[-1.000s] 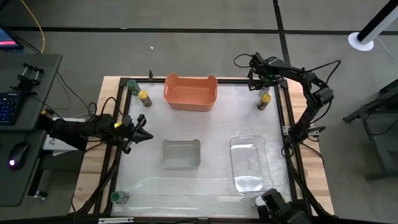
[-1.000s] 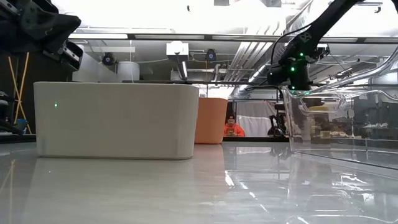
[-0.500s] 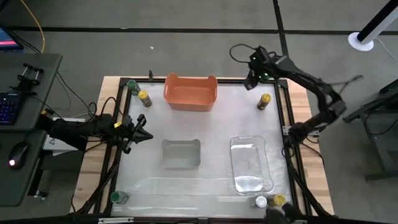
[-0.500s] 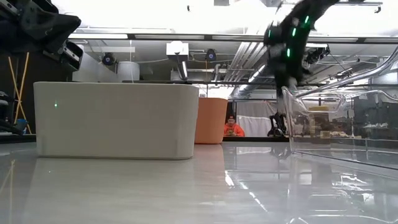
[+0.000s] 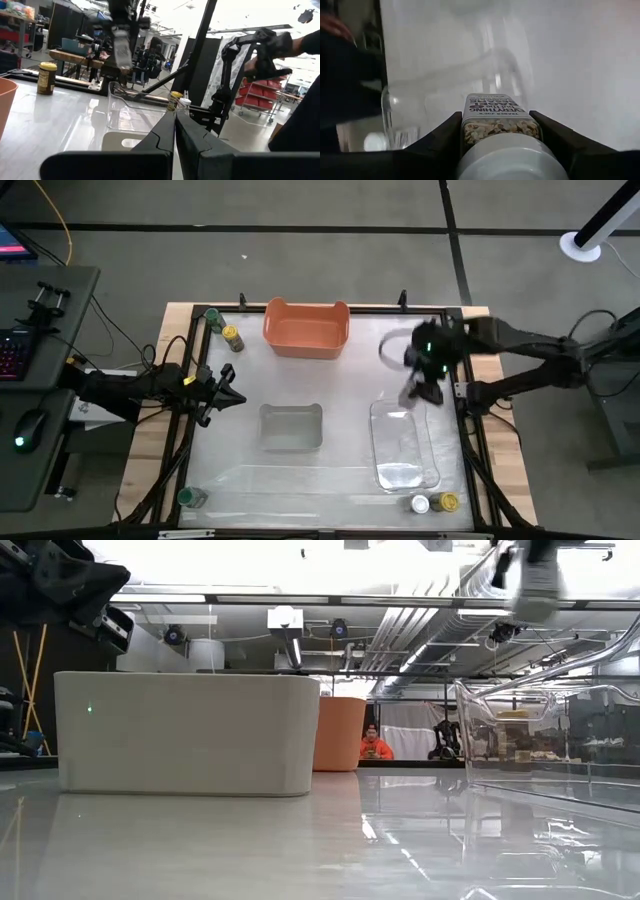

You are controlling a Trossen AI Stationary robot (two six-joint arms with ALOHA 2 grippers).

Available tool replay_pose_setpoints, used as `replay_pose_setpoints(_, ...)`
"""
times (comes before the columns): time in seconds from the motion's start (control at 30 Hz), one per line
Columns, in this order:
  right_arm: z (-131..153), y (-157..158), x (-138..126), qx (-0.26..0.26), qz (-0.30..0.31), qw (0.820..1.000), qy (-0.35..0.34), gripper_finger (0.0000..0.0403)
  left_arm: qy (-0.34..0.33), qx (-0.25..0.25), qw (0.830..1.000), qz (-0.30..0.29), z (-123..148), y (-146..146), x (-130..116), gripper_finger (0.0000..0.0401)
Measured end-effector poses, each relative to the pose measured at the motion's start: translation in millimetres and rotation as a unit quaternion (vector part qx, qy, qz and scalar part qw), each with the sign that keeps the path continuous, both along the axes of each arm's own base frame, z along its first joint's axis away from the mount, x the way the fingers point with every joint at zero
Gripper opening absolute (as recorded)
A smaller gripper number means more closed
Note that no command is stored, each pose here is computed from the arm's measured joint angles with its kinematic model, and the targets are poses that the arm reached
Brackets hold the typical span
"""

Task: Sort spices by type
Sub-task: Put the top white seasoning bottle into the transparent bin

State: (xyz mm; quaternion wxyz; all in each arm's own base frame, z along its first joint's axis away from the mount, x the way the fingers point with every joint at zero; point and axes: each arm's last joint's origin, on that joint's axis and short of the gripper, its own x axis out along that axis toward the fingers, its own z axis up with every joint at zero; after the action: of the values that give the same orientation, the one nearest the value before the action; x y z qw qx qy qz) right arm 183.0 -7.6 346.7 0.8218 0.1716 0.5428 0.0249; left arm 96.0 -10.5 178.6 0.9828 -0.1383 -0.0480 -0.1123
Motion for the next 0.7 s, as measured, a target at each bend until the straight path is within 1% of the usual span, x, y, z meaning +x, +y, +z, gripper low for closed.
replay_pose_setpoints(0.13,-26,32,7,-0.005,0.024,0.999,0.046,0.0194,0.0,0.0,1.0,0.0,0,0,0,0.0003)
replay_pose_setpoints(0.27,-65,54,13,-0.02,0.049,0.995,0.087,0.0194,0.0,0.0,1.0,0.0,0,0,0,0.0003)
replay_pose_setpoints(0.37,-92,58,15,-0.043,0.055,0.992,0.106,0.0194,0.0,0.0,1.0,0.0,0,0,0,0.0003)
replay_pose_setpoints(0.47,-111,58,18,-0.06,0.049,0.992,0.101,0.0194,0.0,0.0,1.0,0.0,0,0,0,0.0003)
replay_pose_setpoints(0.6,-128,58,17,-0.06,0.05,0.992,0.094,0.0194,0.0,0.0,1.0,0.0,0,0,0,0.0003)
replay_pose_setpoints(0.7,-137,56,14,-0.08,0.057,0.99,0.103,0.0194,0.0,0.0,1.0,0.0,0,0,0,0.0003)
